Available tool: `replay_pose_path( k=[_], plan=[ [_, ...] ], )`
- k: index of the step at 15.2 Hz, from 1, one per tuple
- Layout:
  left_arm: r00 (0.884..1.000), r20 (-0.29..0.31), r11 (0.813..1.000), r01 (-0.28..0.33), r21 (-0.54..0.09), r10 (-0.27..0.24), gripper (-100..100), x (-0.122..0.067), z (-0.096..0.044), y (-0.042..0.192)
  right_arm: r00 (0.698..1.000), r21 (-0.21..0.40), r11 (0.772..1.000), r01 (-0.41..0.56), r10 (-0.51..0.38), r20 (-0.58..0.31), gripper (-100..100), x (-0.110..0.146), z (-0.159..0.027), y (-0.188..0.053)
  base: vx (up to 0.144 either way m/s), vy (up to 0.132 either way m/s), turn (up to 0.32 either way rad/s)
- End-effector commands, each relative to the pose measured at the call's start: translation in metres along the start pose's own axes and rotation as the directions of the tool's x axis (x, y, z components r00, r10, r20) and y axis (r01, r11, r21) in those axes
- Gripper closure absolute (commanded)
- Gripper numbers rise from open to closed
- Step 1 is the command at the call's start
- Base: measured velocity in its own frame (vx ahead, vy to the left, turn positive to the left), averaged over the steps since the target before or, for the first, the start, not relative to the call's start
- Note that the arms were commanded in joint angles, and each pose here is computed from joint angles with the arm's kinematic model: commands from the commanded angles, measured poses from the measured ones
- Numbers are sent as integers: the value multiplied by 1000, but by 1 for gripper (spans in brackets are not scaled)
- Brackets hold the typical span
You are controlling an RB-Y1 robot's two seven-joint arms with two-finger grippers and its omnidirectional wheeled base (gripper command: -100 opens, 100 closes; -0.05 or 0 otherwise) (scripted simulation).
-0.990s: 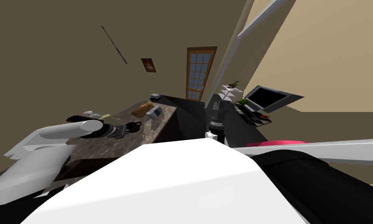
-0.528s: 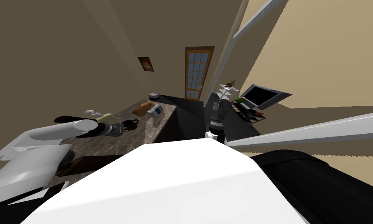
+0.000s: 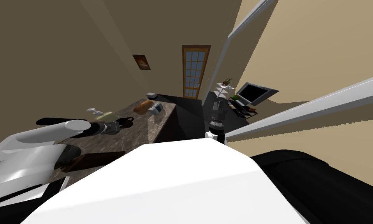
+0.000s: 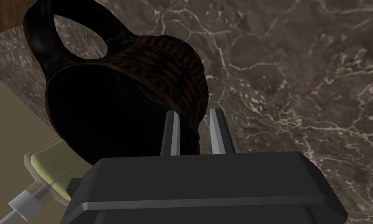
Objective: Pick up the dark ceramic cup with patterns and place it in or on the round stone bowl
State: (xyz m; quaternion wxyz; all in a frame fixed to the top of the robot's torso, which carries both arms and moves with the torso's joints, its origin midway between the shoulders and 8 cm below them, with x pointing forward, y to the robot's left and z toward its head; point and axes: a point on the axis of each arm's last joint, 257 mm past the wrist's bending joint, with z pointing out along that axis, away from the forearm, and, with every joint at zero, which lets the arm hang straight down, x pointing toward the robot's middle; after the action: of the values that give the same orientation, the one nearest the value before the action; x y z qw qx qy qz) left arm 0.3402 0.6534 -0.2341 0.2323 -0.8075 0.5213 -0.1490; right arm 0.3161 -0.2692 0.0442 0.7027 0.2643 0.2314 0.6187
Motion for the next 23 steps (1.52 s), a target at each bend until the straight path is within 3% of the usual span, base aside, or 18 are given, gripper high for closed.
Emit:
replay_pose_path(
  k=[1,4,6,11,13,14,18,23],
  plan=[
    [1000,4,999,10,41,-11,100,-6,0,-11,1000,0,1000,0,0,0,0,0,0,0,-131,64,-81],
    [999,13,994,40,97,-41,100,-24,2,-26,1000,0,1000,0,0,0,0,0,0,0,-144,68,-93],
    [999,15,993,42,113,-44,100,-25,2,-30,1000,0,1000,0,0,0,0,0,0,0,-115,47,-52],
    [994,36,975,90,205,-99,100,-58,2,-52,1000,0,1000,0,0,0,0,0,0,0,-132,43,-93],
    [994,39,971,89,222,-100,100,-59,1,-56,1000,0,1000,0,0,0,0,0,0,0,-119,58,-57],
    [992,47,963,104,249,-119,100,-70,1,-61,1000,0,1000,0,0,0,0,0,0,0,-133,37,-66],
    [989,58,950,117,290,-139,100,-82,-1,-70,1000,0,1000,0,0,0,0,0,0,0,-129,32,-82],
    [976,88,915,153,372,-199,100,-117,-4,-82,1000,0,1000,0,0,0,0,0,0,0,-137,46,-90]
  ],
)
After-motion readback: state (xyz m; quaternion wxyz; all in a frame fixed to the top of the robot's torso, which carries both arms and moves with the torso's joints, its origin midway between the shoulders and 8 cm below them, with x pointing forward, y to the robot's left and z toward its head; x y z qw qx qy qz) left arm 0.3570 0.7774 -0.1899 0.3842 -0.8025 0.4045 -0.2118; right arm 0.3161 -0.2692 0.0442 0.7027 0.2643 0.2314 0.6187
